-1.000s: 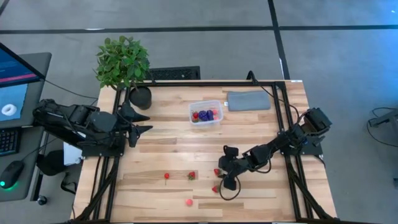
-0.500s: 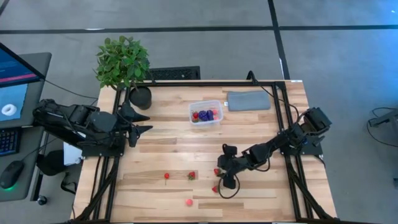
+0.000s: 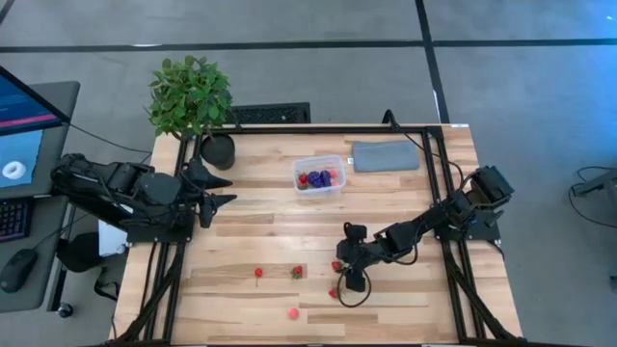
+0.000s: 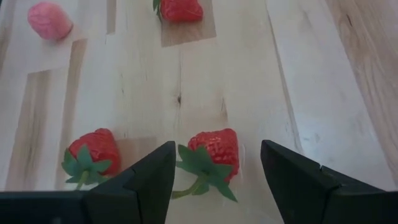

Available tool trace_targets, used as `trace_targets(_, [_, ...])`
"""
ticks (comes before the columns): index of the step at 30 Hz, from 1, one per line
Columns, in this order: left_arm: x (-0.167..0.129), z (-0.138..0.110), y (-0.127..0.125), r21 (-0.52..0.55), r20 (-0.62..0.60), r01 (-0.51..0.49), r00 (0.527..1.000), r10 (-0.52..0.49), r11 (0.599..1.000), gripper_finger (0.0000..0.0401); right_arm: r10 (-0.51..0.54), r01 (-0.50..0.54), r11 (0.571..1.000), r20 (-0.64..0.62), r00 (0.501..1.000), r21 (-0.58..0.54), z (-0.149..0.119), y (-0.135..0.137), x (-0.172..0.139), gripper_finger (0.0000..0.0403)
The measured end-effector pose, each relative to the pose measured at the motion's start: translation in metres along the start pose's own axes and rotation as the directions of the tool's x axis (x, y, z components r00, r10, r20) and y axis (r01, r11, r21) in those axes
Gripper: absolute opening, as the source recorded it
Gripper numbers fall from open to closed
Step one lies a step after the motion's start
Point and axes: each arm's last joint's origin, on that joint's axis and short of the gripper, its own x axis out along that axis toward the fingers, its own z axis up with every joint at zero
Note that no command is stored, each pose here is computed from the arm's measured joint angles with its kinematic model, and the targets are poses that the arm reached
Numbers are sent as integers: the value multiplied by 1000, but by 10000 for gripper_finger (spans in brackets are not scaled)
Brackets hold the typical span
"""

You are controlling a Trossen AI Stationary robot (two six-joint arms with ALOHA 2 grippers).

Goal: Pick and placing Produce into tupperware
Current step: Put the strawberry into the container

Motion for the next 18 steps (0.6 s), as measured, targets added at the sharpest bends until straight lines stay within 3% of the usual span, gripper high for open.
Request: trace_targets(18, [0,0,0,0,0,0,1000,0,1000,193,1,-1,1000,13,1000,-27,1,0,0,260])
